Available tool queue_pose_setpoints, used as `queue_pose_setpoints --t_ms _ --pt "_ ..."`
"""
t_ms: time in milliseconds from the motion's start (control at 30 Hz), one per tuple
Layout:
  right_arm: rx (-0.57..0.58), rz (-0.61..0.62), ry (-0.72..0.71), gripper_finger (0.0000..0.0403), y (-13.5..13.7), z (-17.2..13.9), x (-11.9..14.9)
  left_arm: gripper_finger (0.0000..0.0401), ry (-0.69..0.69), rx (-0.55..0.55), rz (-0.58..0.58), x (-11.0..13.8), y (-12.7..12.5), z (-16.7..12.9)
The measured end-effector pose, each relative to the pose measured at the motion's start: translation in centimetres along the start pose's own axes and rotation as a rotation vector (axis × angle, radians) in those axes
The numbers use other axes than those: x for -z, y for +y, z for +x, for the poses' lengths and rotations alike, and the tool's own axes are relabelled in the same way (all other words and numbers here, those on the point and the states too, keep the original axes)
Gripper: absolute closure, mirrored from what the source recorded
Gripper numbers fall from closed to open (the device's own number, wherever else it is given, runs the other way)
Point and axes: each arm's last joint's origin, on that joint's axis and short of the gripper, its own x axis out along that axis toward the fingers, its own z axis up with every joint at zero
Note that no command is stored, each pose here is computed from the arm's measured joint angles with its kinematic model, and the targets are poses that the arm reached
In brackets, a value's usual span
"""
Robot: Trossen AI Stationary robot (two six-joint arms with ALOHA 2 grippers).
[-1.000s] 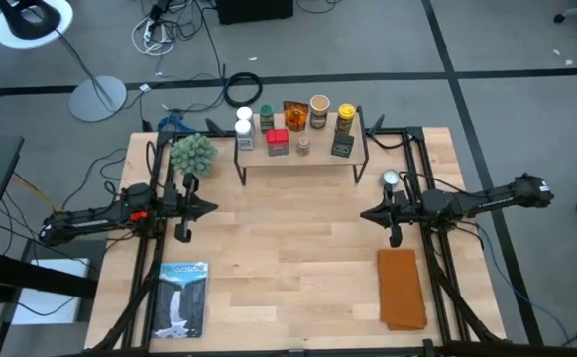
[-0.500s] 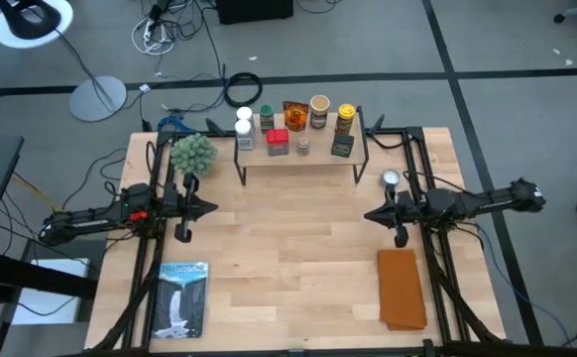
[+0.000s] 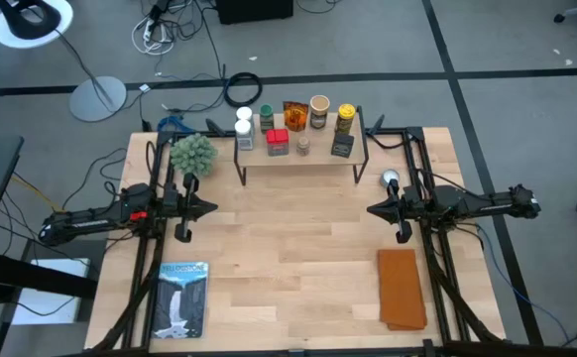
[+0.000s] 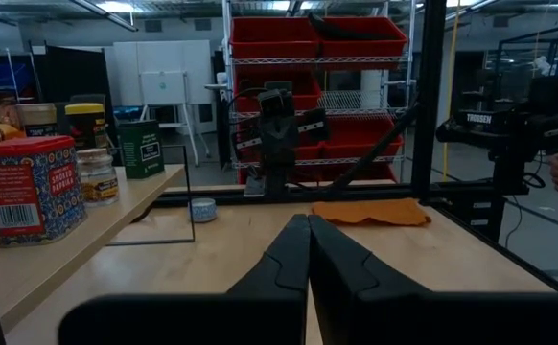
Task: Shelf spices
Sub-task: Return to Home Position
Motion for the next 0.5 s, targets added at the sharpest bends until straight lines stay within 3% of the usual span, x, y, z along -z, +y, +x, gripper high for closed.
queue_pose_setpoints --t_ms 300,500 --pt "-0.006 -0.141 0.017 0.0394 -0.05 0.08 0.14 0.0389 0.000 0.000 0.000 0.00 0.00 0.00" --pt "-0.006 -0.242 0.110 0.0394 -0.13 0.60 0.91 0.0389 0.000 0.000 0.000 0.00 0.00 0.00"
